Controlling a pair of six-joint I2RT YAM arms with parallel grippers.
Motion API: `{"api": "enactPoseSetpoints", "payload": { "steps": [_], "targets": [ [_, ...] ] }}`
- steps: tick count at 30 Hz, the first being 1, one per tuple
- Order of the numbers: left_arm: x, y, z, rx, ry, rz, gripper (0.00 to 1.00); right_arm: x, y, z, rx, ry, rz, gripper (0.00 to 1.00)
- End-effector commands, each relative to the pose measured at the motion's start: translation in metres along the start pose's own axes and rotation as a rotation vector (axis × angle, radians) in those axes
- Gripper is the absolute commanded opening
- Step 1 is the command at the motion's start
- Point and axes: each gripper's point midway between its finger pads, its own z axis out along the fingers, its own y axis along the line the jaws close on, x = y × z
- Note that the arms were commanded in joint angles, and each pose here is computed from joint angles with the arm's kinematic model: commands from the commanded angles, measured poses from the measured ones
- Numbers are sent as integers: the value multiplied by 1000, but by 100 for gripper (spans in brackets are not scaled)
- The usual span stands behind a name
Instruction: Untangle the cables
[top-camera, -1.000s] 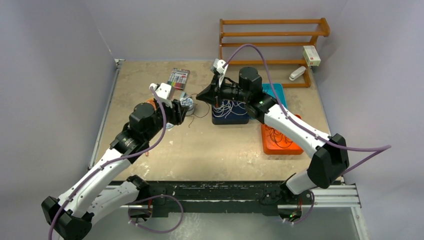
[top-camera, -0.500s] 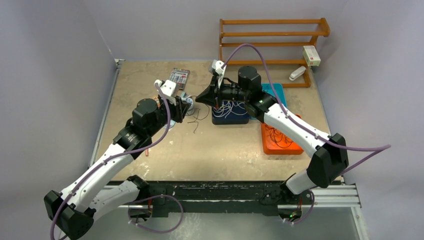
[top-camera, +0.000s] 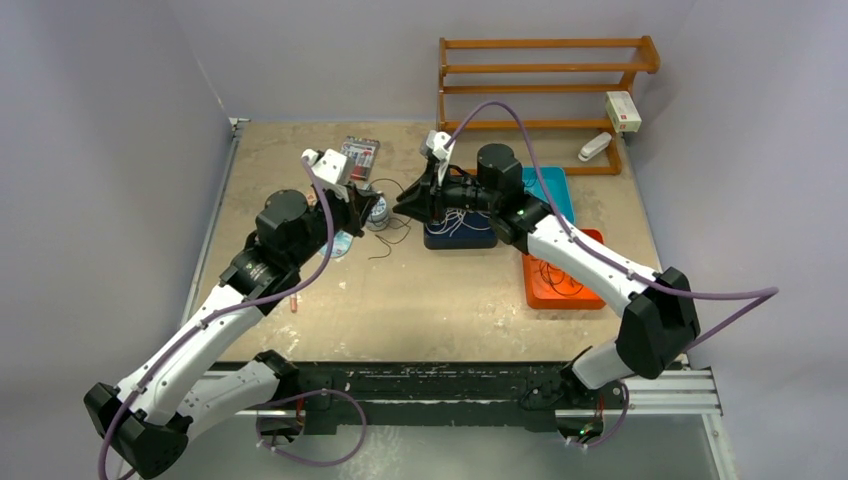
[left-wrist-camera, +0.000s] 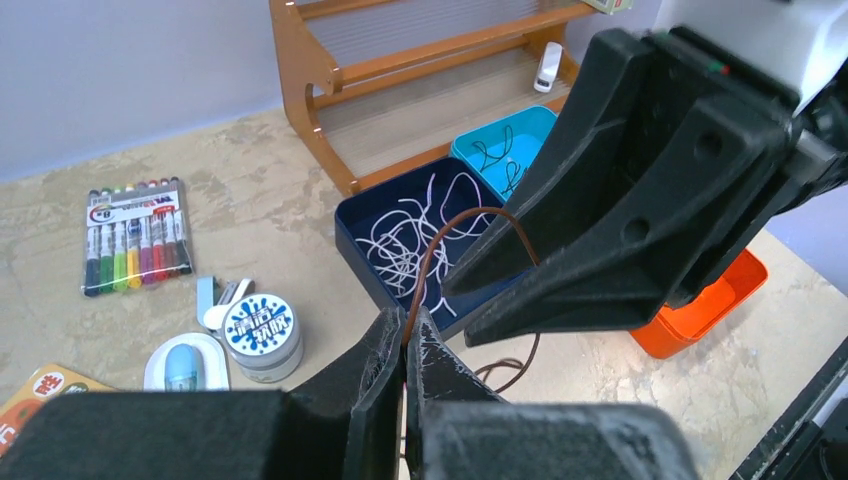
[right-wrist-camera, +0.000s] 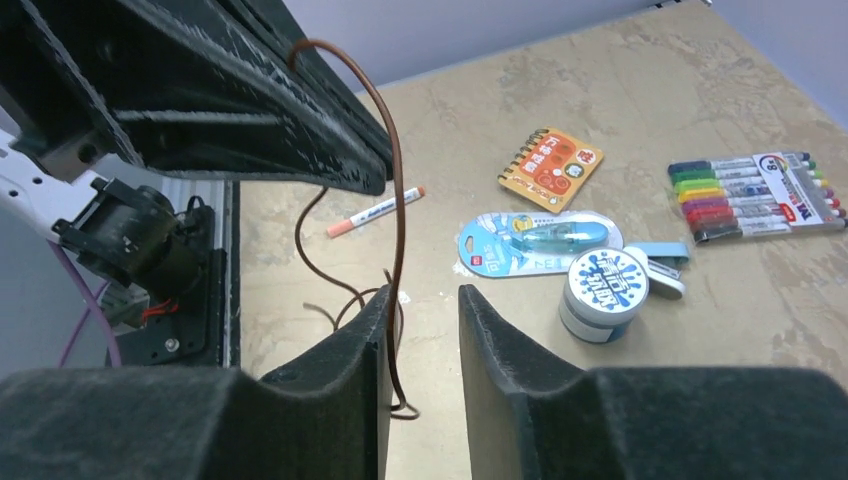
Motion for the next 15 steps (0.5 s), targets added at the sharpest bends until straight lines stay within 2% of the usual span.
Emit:
{"api": "enactPoseSetpoints", "payload": {
  "steps": [1,6,15],
  "targets": [
    [-40,-10,-5,30,-99,-9,0,-32,8,-9,0,-104,-109,35],
    [-44,-11,-7,34,-106,-5,0,-24,8,-8,-5,-95,-127,44],
    [-46,-13,-6,43,-106,-3,0,-16,16,-6,-62,-94,-142,45]
  ]
}}
